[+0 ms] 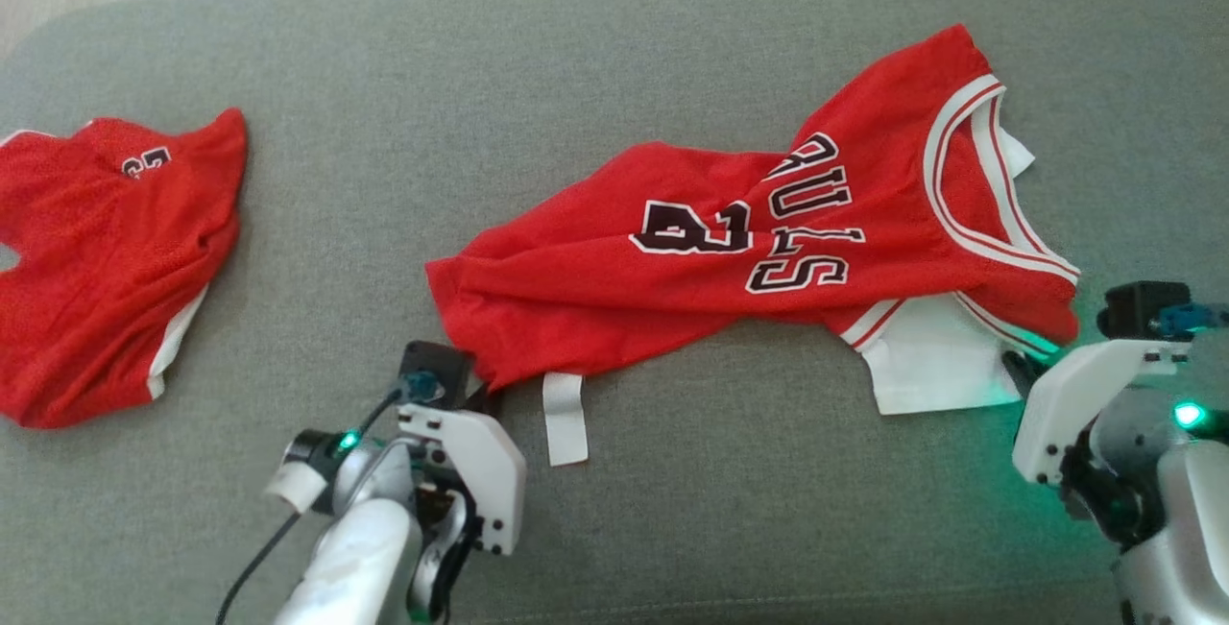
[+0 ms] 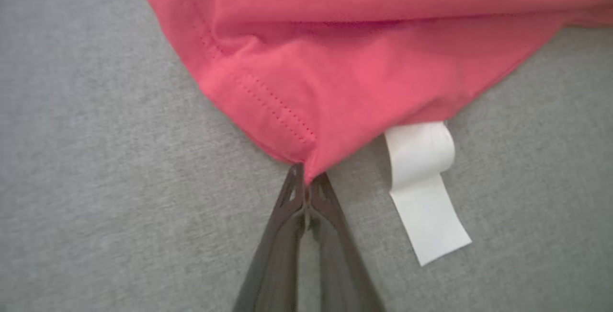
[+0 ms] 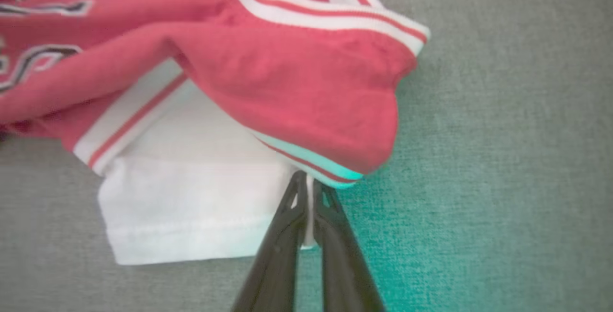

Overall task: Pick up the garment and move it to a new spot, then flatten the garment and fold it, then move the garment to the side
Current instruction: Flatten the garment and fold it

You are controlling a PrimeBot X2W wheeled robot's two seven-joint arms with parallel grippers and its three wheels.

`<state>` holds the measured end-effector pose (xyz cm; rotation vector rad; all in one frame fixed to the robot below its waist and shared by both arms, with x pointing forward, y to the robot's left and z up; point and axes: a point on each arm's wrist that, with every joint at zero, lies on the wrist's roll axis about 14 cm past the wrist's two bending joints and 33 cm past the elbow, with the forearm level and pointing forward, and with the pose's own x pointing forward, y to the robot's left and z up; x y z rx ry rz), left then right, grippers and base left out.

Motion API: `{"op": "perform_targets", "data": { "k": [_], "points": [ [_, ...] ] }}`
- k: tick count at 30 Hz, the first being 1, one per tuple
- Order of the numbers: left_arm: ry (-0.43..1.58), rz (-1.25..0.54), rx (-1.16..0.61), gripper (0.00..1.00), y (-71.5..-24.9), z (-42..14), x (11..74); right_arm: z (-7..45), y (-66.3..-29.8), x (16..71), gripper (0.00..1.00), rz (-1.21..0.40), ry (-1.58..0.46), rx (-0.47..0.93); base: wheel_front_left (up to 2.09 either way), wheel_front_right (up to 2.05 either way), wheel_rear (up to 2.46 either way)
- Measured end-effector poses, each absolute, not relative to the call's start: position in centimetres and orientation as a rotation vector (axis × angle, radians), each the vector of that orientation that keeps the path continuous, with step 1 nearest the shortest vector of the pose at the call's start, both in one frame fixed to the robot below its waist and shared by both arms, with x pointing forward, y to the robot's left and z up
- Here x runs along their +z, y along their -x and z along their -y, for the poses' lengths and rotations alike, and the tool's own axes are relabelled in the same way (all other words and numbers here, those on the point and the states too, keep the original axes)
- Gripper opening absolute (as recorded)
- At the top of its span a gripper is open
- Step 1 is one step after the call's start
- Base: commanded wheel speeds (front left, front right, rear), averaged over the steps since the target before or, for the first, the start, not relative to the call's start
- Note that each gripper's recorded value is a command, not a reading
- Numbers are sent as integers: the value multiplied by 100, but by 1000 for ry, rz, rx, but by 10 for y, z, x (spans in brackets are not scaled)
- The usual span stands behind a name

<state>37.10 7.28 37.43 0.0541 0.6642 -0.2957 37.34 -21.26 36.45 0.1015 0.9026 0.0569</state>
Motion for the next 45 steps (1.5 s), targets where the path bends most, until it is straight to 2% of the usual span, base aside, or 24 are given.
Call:
{"op": "perform_targets", "data": {
  "k": [3,10,17,24,27,32,36,40,45],
  "points": [
    [-46,-641,-284,0,-373,-78,381,208,-379,378,0,-848,-150,70,0,0,0],
    [35,-443,-258,0,-380,-96,448,202,-401,490,0,-473,-349,141,0,0,0],
    [87,-177,-335,0,-375,-96,559,214,-383,614,0,-121,-438,198,0,0,0],
    [-6,78,-424,0,-389,-94,661,234,-386,707,0,122,-405,226,0,0,0],
    [-96,140,-474,0,-412,-89,695,240,-408,749,0,175,-324,237,0,0,0],
    [-148,97,-487,0,-465,-86,705,234,-469,756,0,85,-247,221,0,0,0],
    [-172,21,-431,0,-530,-96,698,231,-536,754,0,53,-220,153,0,0,0],
    [-180,-32,-351,0,-598,-105,684,220,-604,753,0,102,-221,92,0,0,0],
    [-164,-112,-273,0,-658,-112,633,203,-672,718,0,133,-311,49,0,0,0]
  ]
}}
